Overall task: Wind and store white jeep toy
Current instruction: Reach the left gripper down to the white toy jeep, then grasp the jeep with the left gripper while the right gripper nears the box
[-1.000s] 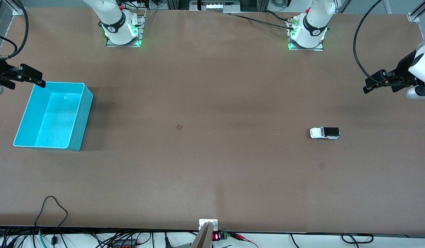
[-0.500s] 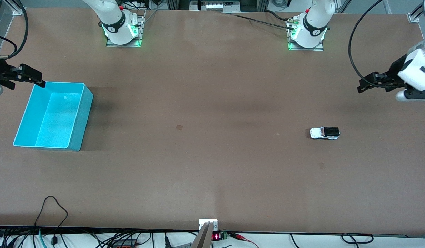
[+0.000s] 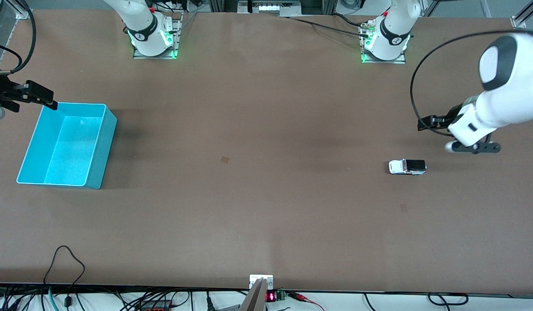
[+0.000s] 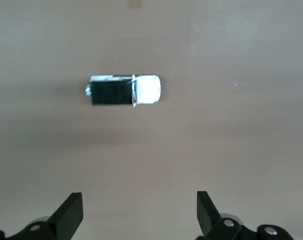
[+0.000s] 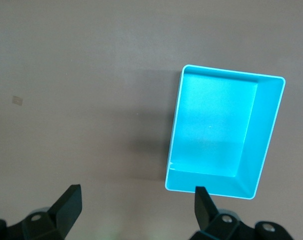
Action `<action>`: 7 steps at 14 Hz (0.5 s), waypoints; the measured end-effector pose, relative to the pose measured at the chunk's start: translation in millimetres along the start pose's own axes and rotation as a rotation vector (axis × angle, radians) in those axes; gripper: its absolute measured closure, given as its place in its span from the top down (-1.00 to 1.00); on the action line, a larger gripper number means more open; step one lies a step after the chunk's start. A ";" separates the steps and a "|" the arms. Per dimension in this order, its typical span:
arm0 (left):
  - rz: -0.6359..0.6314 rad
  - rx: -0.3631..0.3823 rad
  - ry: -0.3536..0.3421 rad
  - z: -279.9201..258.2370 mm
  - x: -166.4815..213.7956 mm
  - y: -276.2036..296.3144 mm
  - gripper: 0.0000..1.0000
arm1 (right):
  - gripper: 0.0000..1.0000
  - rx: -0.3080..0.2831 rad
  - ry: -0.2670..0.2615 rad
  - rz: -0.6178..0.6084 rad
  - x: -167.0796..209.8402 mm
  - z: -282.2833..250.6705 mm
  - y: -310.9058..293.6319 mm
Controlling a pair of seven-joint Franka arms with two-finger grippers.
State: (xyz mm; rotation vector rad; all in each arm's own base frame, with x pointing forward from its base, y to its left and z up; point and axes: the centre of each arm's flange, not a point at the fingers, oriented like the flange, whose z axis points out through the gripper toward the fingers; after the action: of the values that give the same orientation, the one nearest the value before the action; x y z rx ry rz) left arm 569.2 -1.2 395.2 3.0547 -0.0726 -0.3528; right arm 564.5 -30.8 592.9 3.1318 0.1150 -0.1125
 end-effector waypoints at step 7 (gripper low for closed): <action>0.467 0.036 -0.014 91.5 47.0 -27.3 1.00 | 1.00 0.000 -0.006 -0.004 0.9 2.9 -2.3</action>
State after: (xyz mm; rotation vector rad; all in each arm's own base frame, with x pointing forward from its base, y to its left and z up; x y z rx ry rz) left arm 595.0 18.0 293.7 2.9394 -0.7811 -0.3387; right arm 565.0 -28.5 590.0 3.1316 0.1215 -0.1216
